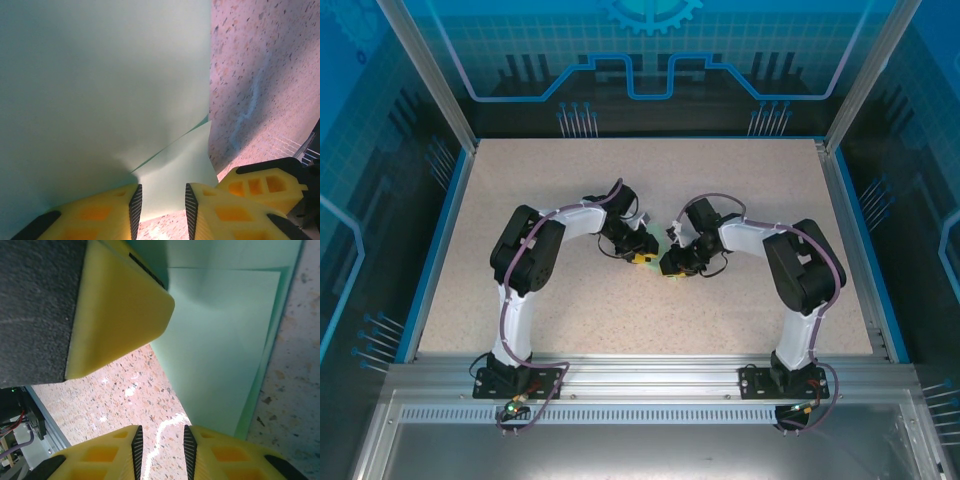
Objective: Fold a paper plane with a square sheet of paper (fold left side to right side)
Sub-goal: Third fold the triangle at the center of the table.
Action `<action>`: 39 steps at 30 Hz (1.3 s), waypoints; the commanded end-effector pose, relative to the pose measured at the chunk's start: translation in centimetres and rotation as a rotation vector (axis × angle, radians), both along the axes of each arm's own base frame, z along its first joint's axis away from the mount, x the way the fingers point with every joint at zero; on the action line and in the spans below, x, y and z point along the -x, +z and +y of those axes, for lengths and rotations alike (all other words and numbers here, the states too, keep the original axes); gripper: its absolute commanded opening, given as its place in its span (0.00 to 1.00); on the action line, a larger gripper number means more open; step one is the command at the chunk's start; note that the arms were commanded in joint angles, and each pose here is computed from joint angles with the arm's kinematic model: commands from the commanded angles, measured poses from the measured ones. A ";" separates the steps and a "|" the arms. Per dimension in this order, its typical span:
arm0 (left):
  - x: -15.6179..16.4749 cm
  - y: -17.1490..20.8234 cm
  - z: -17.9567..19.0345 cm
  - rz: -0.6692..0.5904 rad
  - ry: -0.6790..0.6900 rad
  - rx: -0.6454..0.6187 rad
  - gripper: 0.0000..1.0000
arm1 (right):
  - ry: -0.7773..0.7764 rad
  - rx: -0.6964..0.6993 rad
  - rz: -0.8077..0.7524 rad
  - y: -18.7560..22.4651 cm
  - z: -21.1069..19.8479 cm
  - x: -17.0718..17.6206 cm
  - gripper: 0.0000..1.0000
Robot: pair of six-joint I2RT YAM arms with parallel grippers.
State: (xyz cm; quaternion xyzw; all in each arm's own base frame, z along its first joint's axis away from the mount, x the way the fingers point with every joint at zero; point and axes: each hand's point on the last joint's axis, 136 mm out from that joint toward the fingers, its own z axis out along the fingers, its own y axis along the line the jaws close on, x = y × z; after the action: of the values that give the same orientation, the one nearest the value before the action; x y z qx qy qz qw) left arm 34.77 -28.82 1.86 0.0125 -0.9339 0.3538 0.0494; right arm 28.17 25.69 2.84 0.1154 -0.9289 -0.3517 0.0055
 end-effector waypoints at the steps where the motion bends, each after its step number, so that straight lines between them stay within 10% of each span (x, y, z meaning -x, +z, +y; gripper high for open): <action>1: 2.0 -4.5 1.7 0.081 0.005 -0.136 0.34 | -0.004 0.039 0.070 -1.1 -0.4 1.4 0.30; 19: 1.8 -4.5 1.9 0.078 0.006 -0.152 0.33 | -0.044 0.200 0.176 -3.9 -5.2 5.9 0.25; 28: 1.6 -4.1 1.7 0.068 0.007 -0.146 0.33 | -0.076 0.028 0.026 2.8 -2.5 2.6 0.21; 39: 1.6 -3.8 1.5 0.061 0.006 -0.139 0.33 | -0.154 0.136 0.101 -0.6 -1.2 0.4 0.07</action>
State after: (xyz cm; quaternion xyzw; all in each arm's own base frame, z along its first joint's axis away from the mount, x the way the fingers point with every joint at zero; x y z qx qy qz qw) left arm 34.67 -29.01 1.86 0.0093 -0.9345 0.3525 0.0488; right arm 28.13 24.80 3.65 0.0487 -0.9461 -0.3200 0.0115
